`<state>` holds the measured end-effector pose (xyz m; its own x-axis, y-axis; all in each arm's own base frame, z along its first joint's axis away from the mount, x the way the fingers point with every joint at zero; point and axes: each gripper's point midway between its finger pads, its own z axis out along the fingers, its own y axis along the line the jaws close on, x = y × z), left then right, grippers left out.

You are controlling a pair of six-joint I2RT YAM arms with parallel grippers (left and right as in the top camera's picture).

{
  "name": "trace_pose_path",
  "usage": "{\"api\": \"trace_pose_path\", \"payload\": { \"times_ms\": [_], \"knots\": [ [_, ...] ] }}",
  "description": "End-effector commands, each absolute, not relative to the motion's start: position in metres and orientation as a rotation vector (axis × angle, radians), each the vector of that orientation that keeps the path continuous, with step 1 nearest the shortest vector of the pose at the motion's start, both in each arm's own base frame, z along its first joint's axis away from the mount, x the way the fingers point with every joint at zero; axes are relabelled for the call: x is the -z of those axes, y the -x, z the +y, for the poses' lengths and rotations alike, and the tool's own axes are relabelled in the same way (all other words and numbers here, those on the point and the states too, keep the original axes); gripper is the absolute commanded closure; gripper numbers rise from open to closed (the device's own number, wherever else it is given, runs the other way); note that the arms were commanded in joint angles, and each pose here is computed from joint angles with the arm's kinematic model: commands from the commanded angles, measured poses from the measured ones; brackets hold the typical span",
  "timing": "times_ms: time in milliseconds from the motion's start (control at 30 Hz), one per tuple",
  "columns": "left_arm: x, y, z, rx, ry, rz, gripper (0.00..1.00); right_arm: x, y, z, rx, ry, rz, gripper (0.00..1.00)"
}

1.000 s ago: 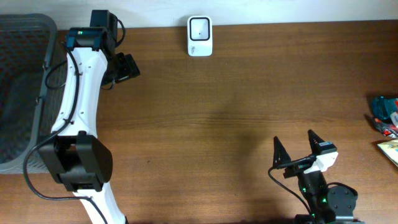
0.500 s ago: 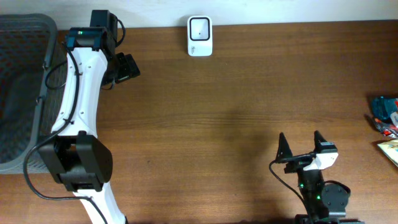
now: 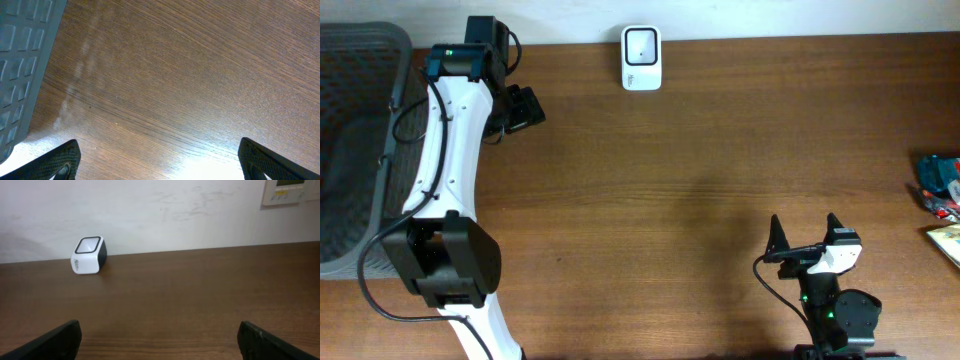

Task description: Scan the item barcode

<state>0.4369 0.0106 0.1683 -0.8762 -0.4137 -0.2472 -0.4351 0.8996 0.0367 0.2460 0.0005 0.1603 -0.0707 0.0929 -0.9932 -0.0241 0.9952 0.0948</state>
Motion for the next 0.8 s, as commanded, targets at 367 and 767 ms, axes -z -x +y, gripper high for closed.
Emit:
{"api": "trace_pose_path", "payload": {
  "times_ms": [367,767],
  "knots": [
    [-0.1698,-0.4372,0.0116,-0.144,0.628,2.828,0.01,-0.1552,-0.2457,-0.0108,0.039,-0.02,1.651,0.02],
    [-0.1698,-0.4372,0.0115,-0.143,0.628,2.828,0.01,-0.156,-0.2458,-0.0108,0.039,-0.02,1.648,0.02]
  ]
}}
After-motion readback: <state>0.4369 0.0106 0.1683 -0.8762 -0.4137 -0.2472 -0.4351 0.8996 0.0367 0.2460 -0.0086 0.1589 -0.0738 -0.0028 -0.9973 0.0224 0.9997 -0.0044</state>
